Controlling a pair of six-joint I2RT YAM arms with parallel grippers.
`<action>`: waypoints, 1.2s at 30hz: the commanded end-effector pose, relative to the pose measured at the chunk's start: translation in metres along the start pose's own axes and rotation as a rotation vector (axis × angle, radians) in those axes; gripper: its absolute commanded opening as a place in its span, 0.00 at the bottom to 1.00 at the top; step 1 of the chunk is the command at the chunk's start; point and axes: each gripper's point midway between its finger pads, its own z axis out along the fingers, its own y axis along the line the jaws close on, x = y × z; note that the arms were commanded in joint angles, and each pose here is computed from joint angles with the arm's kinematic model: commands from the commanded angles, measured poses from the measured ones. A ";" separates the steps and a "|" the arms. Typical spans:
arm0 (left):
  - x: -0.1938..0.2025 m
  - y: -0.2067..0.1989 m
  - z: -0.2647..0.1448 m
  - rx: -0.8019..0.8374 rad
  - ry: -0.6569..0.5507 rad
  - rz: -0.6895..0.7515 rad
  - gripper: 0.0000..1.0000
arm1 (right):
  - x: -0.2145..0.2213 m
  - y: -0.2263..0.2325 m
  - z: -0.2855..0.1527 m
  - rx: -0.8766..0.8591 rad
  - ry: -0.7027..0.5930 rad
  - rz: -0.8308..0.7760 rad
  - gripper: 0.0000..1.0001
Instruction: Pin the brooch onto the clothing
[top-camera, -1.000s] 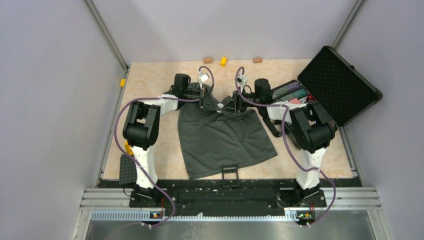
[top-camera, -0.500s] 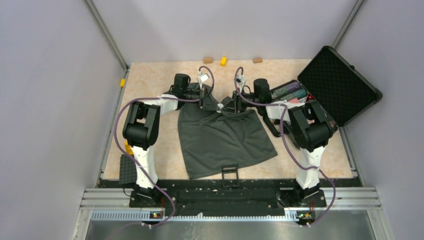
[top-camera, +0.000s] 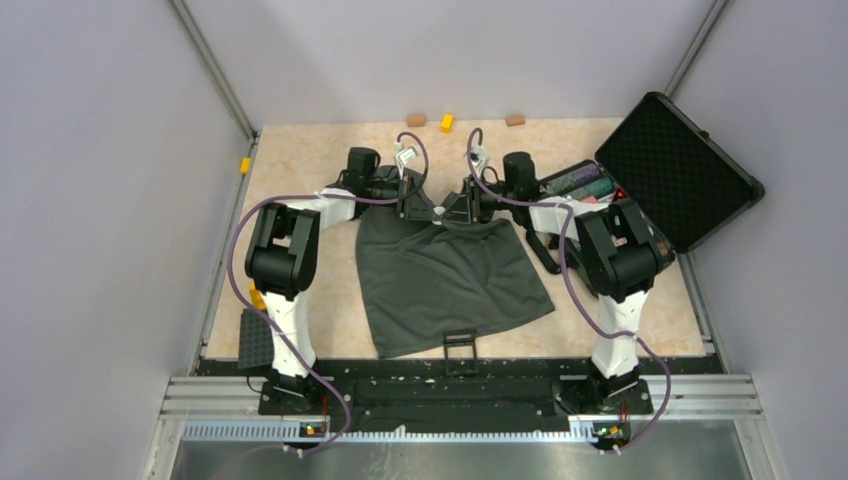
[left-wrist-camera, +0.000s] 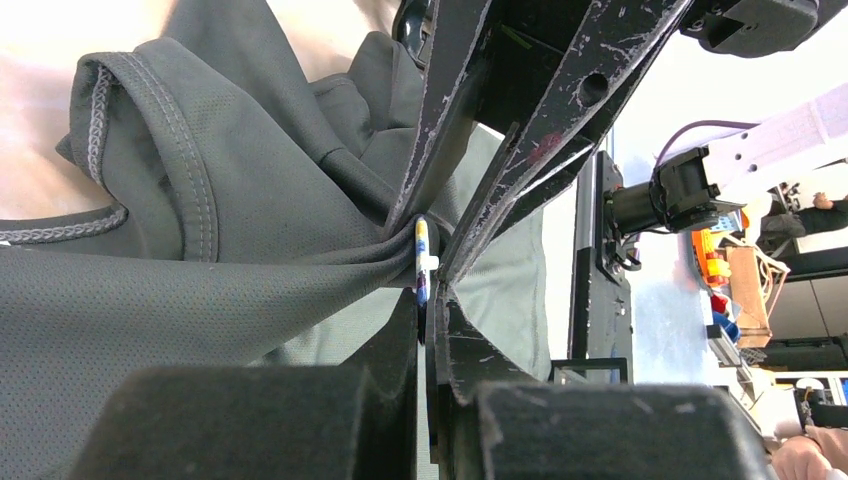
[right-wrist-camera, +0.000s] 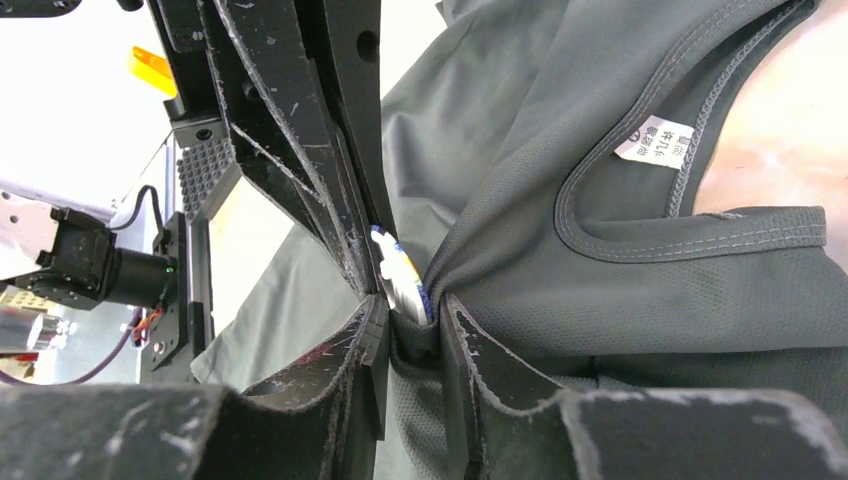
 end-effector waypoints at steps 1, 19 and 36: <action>-0.012 -0.038 -0.004 0.093 0.009 0.082 0.00 | -0.018 -0.013 0.007 0.051 -0.024 -0.045 0.24; -0.009 -0.039 0.003 0.109 0.033 0.069 0.00 | -0.007 -0.012 0.012 0.038 0.056 -0.080 0.20; 0.012 -0.039 0.000 0.132 0.134 0.044 0.00 | -0.001 0.011 0.009 -0.085 0.081 -0.124 0.21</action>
